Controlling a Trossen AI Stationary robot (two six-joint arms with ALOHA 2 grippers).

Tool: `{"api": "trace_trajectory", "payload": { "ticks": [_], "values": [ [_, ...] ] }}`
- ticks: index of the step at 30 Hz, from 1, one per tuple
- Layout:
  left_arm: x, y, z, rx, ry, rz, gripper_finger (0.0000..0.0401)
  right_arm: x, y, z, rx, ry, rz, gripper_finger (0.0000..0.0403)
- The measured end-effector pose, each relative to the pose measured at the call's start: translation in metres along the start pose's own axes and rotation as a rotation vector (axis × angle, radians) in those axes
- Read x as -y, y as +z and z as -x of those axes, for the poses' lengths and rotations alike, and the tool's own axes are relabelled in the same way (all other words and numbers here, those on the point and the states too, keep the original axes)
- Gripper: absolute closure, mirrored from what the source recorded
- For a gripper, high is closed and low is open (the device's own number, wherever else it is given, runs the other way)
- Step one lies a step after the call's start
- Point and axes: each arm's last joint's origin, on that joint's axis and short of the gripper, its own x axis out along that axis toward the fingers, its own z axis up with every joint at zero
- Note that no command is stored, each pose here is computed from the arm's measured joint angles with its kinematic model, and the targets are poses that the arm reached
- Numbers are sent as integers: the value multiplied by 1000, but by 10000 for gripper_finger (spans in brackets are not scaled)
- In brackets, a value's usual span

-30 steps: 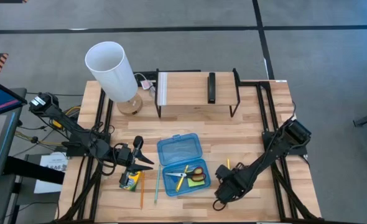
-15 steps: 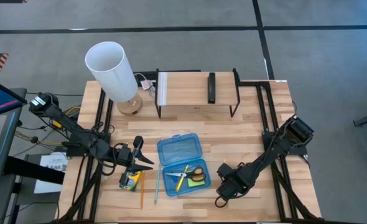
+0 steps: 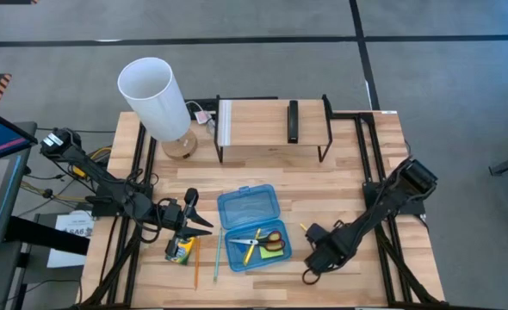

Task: Pack school essentials
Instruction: Put the yellow pen into the blue supply box

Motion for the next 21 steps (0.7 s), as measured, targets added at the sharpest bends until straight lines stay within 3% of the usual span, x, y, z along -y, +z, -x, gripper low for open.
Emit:
{"api": "trace_trajectory", "payload": {
  "ticks": [7, 14, 18, 21],
  "values": [
    [0, 0, 0, 1, 1, 0, 335, 15, 3, 32, 108, 32, -5, 384],
    [0, 0, 0, 2, 2, -8, 335, 6, 22, 51, 298, 215, 137, 381],
    [0, 1, 0, 9, 1, -6, 335, -12, 42, 55, 404, 346, 263, 384],
    [0, 1, 0, 10, 1, -4, 335, -25, 59, 59, 457, 383, 358, 385]
  ]
}}
